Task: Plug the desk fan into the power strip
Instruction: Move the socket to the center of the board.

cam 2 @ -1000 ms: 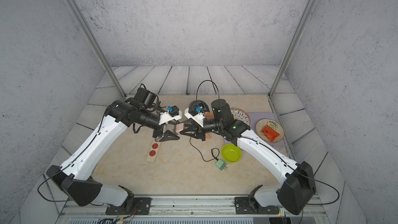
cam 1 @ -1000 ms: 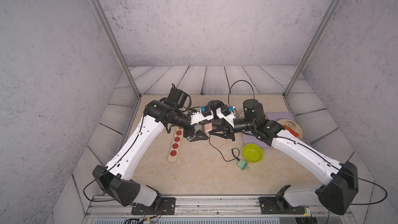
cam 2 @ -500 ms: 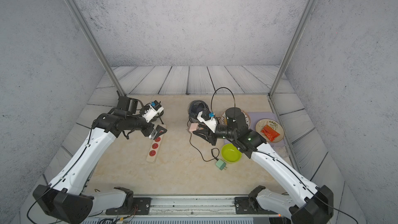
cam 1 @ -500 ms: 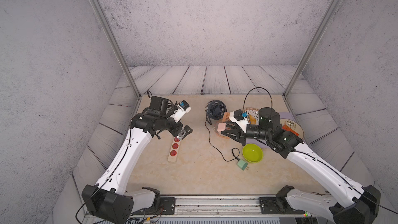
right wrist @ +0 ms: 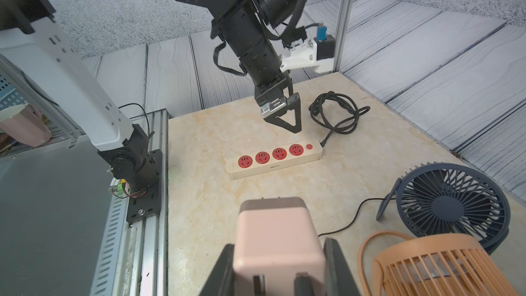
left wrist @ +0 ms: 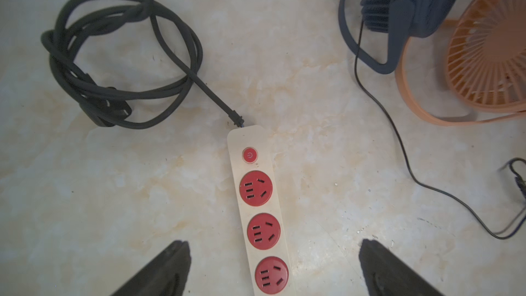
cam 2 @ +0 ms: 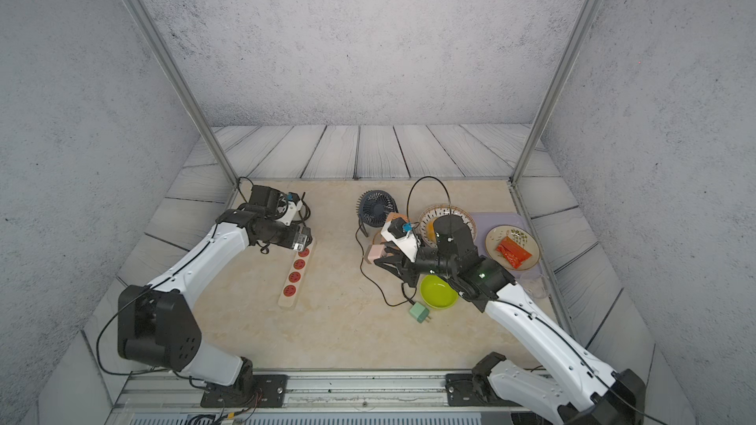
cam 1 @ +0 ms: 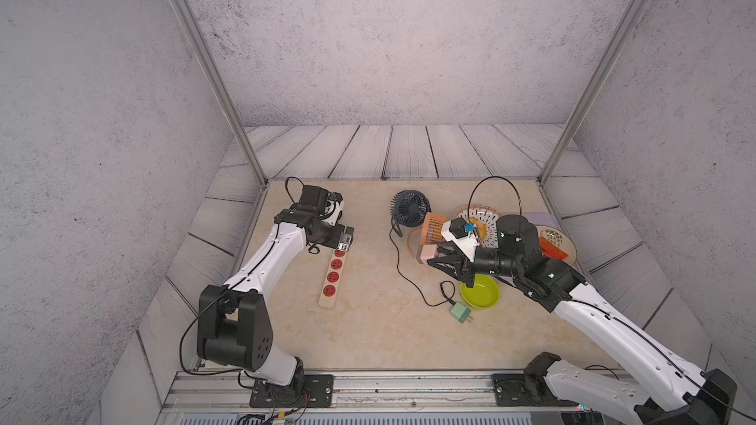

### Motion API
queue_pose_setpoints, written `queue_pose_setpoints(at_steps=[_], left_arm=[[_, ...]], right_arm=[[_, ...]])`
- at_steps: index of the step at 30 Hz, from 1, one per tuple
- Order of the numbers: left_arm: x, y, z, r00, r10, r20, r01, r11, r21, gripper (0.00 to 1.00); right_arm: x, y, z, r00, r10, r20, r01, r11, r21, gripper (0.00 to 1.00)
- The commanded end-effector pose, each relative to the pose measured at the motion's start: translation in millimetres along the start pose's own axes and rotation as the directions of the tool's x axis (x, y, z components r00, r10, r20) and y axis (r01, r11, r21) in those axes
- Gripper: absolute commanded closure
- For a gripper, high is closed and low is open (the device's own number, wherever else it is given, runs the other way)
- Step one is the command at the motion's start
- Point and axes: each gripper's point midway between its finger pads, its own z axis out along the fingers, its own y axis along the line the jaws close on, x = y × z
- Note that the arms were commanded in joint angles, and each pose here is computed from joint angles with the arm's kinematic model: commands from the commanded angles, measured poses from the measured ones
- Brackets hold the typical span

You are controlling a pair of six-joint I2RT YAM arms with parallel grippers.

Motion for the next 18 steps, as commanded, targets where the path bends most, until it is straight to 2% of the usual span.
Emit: queue_pose_setpoints(at_steps=[1, 5, 12, 18], left_arm=[[7.8, 9.2, 20.2, 0.997, -0.043, -0.056, 0.042, 0.999, -0.027, 0.01], [22.6, 3.8, 46.3, 0.987, -0.074, -0.142, 0.077, 0.997, 0.013, 0.01], [49.4, 6.8, 79.2, 0.962, -0.115, -0.246, 0.118, 0.993, -0.002, 0.01], [62.5, 5.8, 100.3, 0.934, -0.164, -0.318, 0.168, 0.986, -0.015, 0.12]], right_arm=[[-1.3, 1.5, -7.5, 1.0, 0.014, 0.014, -0.014, 1.0, 0.023, 1.0], [3.2, 1.2, -10.0, 1.0, 0.019, 0.01, -0.02, 0.999, 0.04, 1.0], [3.2, 3.9, -17.4, 1.0, 0.009, 0.018, -0.01, 0.998, 0.059, 1.0], [0.7, 5.2, -20.7, 1.0, 0.005, 0.028, -0.006, 0.998, 0.063, 1.0]])
